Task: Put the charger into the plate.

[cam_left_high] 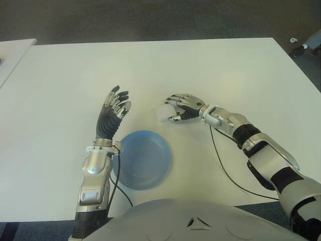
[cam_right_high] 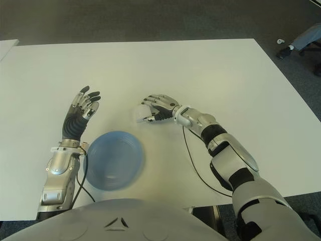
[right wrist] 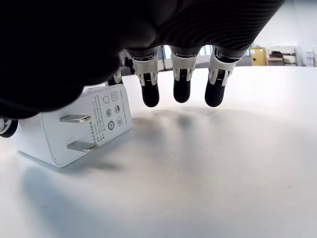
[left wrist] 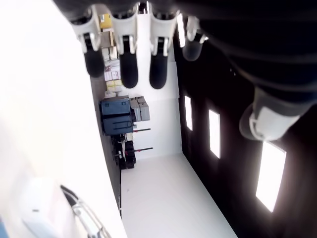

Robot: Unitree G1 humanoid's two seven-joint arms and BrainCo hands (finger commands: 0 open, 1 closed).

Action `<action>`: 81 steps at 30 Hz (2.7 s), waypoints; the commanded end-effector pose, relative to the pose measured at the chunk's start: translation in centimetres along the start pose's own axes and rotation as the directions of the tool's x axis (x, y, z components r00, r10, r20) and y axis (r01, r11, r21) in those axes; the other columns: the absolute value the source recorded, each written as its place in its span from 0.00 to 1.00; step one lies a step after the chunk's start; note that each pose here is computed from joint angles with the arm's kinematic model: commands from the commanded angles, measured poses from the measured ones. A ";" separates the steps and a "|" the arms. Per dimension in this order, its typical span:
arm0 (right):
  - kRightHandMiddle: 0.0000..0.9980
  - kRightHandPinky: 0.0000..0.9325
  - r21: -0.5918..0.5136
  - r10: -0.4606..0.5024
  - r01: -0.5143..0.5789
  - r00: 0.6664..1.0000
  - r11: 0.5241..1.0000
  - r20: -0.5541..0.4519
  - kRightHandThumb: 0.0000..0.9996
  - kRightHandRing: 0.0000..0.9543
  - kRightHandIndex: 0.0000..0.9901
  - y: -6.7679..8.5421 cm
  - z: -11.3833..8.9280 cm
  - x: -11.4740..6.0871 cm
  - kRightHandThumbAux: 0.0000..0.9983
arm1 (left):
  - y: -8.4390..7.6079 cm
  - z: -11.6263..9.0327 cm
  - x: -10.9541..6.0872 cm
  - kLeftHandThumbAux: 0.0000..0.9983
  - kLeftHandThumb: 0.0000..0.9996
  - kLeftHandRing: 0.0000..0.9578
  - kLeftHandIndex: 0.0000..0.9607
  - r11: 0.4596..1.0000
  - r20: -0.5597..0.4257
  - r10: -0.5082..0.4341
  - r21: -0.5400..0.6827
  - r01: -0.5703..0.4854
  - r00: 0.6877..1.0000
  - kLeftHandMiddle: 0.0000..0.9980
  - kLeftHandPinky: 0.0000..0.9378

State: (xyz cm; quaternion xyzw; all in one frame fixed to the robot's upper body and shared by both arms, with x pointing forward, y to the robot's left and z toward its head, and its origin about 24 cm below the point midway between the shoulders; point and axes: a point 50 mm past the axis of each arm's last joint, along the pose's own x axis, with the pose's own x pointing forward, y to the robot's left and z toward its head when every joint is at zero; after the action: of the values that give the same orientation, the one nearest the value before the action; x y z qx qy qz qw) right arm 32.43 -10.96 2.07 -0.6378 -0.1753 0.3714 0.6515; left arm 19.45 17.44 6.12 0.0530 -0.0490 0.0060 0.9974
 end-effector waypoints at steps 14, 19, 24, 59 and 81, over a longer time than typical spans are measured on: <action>0.00 0.00 -0.031 0.062 -0.063 0.998 0.998 -0.021 0.39 0.00 0.00 2.0 0.1 -0.6 0.14 | 0.8 -0.7 0.0 0.53 0.00 0.20 0.04 1.000 -0.017 0.024 -0.020 -0.024 1.000 0.19 0.19; 0.00 0.00 -0.047 0.055 -0.056 0.998 0.997 -0.017 0.39 0.00 0.00 2.1 0.2 -0.5 0.14 | 0.8 -0.7 0.2 0.53 0.00 0.19 0.03 1.000 -0.021 0.023 -0.020 -0.024 1.000 0.19 0.18; 0.00 0.00 -0.070 0.046 -0.047 0.999 0.996 -0.016 0.40 0.00 0.00 2.2 0.3 -0.3 0.14 | 0.7 -0.8 0.4 0.54 0.00 0.20 0.03 0.999 -0.023 0.027 -0.019 -0.027 0.999 0.19 0.19; 0.00 0.03 -0.122 0.067 -0.074 0.996 0.990 -0.060 0.41 0.00 0.00 2.8 0.1 0.3 0.12 | 0.3 -1.2 1.0 0.53 0.00 0.19 0.02 0.999 -0.021 0.019 -0.027 -0.020 1.000 0.18 0.17; 0.56 0.73 -0.129 -0.152 0.141 0.985 0.982 -0.080 0.75 0.67 0.40 1.8 0.3 0.6 0.60 | 0.4 -1.3 1.2 0.53 0.00 0.19 0.02 0.999 -0.026 0.016 -0.037 -0.017 1.000 0.18 0.18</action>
State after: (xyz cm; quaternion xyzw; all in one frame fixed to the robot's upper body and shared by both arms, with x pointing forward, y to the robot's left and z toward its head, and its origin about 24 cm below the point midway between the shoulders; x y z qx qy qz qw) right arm 32.77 -9.63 1.46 -0.6719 -0.2352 0.2931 0.6383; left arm 20.85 17.85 5.55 0.0358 -0.0507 0.0131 0.9980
